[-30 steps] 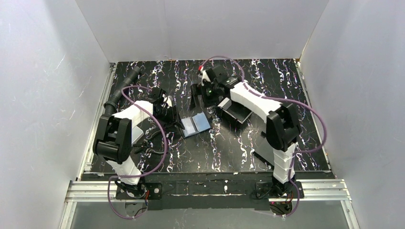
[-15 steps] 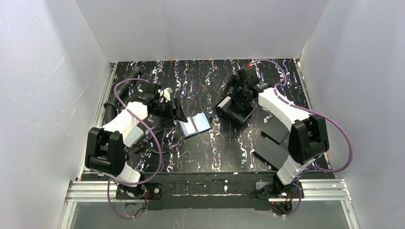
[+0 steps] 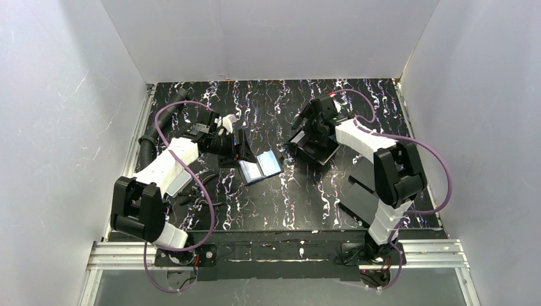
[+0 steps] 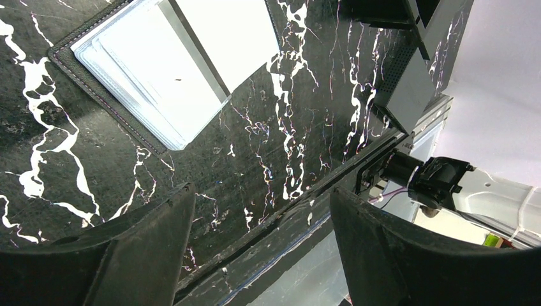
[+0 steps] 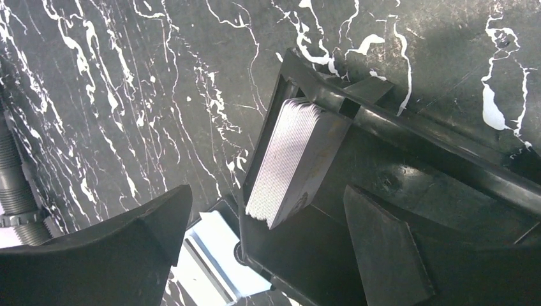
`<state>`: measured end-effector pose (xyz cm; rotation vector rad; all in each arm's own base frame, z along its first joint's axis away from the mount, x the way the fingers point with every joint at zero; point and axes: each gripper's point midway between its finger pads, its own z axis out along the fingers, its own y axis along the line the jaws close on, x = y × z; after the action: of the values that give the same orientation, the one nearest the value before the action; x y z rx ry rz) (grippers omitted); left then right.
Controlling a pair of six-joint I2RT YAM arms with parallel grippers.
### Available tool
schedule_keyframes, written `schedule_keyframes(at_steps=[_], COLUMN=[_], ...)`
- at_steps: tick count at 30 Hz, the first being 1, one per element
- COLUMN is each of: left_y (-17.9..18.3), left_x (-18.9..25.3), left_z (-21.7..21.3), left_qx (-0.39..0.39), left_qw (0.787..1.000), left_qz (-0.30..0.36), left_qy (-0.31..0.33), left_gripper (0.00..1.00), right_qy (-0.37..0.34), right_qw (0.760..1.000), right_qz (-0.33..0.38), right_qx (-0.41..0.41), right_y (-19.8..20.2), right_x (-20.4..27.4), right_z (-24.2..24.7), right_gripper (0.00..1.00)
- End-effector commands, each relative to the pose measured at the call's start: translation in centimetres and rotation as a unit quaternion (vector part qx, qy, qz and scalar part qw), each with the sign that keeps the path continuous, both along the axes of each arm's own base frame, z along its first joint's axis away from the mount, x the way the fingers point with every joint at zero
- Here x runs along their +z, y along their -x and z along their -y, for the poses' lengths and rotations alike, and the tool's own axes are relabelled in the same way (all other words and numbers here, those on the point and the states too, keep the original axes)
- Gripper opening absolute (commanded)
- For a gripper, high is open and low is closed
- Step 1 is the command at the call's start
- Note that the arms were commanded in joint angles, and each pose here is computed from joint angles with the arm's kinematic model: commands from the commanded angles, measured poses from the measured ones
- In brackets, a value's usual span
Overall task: Put the credit cards into the card holder
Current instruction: Pick up the credit card from the storage box.
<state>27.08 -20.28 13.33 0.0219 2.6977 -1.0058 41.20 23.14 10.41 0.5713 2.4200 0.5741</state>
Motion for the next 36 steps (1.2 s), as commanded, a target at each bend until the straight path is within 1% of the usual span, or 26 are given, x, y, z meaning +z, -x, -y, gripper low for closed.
schedule_keyframes(at_steps=[1,5,9,11,14,19,22,26,36], left_y=[0.2,0.1,0.3,0.5,0.5,0.5,0.6,0.6,0.6], left_x=[2.0,2.2,2.2,2.1,2.0,1.8,1.7,1.7,1.6], left_z=[0.3,0.4,0.2,0.2,0.2,0.1,0.1,0.1,0.1], left_qx=[-0.012,-0.012,-0.014,-0.015,-0.015,-0.015,-0.015,-0.016,-0.015], left_qw=[0.999,0.999,0.999,0.999,0.999,0.999,0.999,0.999,0.999], left_qz=[0.028,0.031,0.035,0.034,0.035,0.033,0.031,0.032,0.031], left_qy=[0.016,0.018,0.016,0.016,0.015,0.014,0.013,0.013,0.013], left_gripper=[0.76,0.76,0.75,0.75,0.75,0.75,0.75,0.75,0.75], right_qy=[-0.004,-0.004,-0.002,0.007,0.014,-0.001,-0.007,-0.01,-0.012], right_qw=[0.999,0.999,0.998,0.998,0.998,0.998,0.998,0.997,0.996], right_qz=[0.025,0.022,0.023,0.013,0.004,0.025,0.034,0.042,0.058], right_qx=[-0.029,-0.039,-0.051,-0.058,-0.062,-0.061,-0.061,-0.064,-0.07], right_y=[-1.5,-1.3,-1.8,-1.8,-1.7,-2.4,-2.7,-2.9,-3.1], right_x=[0.7,-0.3,-1.3,-2.0,-2.9,-2.0,-1.6,-1.0,0.2], right_z=[-0.7,-1.0,-1.5,-1.3,-1.3,-1.7,-1.9,-1.9,-1.6], right_gripper=[0.97,0.95,0.9,0.88,0.88,0.81,0.74,0.68,0.62])
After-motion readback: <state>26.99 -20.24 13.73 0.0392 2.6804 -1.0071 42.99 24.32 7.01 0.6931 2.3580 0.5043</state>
